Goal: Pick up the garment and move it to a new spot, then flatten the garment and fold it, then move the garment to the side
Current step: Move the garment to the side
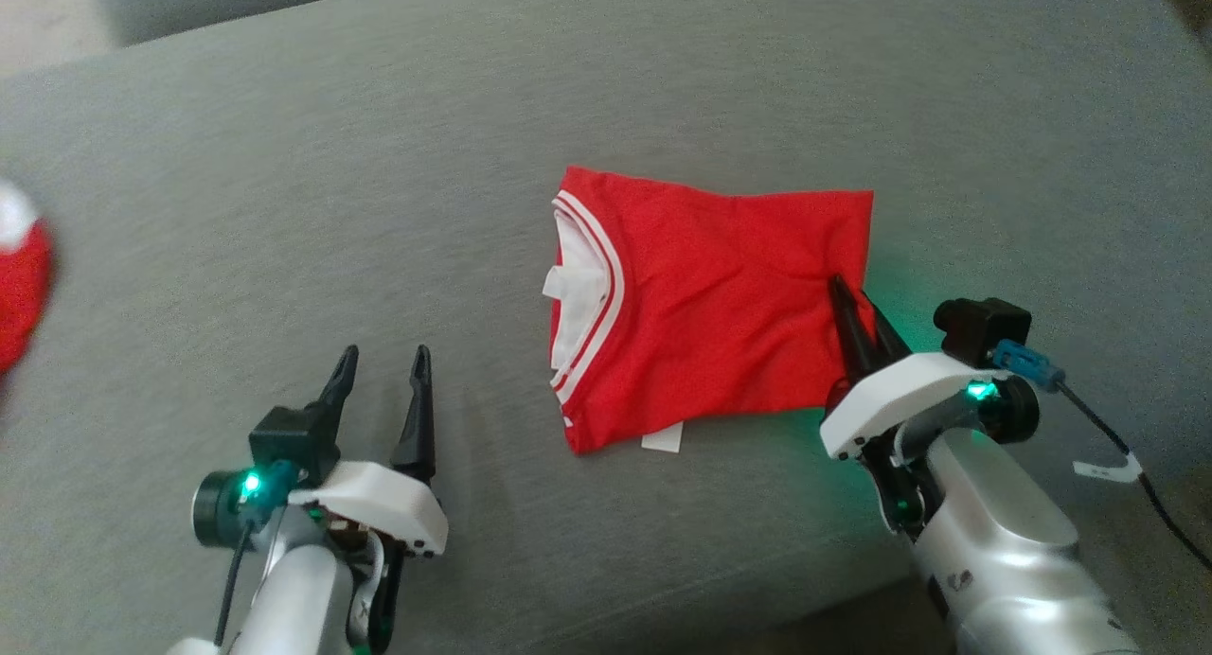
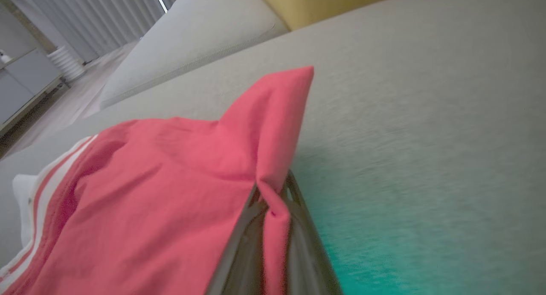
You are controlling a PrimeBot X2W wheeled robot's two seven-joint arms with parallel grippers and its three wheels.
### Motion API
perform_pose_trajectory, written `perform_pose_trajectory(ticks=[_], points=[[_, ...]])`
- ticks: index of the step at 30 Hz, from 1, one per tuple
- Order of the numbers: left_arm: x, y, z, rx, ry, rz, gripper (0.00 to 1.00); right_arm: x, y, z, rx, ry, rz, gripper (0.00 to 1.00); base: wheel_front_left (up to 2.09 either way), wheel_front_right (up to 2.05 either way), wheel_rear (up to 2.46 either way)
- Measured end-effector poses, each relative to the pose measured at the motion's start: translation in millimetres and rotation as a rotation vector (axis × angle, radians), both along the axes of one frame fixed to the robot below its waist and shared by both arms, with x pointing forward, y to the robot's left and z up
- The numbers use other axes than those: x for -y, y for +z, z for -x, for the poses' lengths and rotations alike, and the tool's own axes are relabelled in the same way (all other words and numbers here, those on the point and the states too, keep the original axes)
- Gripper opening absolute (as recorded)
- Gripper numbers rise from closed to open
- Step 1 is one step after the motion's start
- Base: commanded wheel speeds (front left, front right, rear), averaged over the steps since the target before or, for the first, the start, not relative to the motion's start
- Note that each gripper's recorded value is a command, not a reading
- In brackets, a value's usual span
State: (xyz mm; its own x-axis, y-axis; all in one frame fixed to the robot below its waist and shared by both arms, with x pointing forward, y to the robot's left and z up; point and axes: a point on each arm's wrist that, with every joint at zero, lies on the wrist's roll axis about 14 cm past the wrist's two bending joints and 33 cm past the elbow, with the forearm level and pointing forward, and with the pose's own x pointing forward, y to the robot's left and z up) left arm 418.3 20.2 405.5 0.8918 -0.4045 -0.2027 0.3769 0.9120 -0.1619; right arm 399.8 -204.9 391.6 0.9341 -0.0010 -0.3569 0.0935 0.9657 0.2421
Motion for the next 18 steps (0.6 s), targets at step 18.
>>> perform_pose_trajectory(ticks=[18], points=[[95.8, -25.3, 5.4, -0.041, -0.288, 0.034, 1.00, 90.9, 13.4, 54.6, 0.010, -0.255, 0.102, 0.00, 0.00, 0.00, 0.00]])
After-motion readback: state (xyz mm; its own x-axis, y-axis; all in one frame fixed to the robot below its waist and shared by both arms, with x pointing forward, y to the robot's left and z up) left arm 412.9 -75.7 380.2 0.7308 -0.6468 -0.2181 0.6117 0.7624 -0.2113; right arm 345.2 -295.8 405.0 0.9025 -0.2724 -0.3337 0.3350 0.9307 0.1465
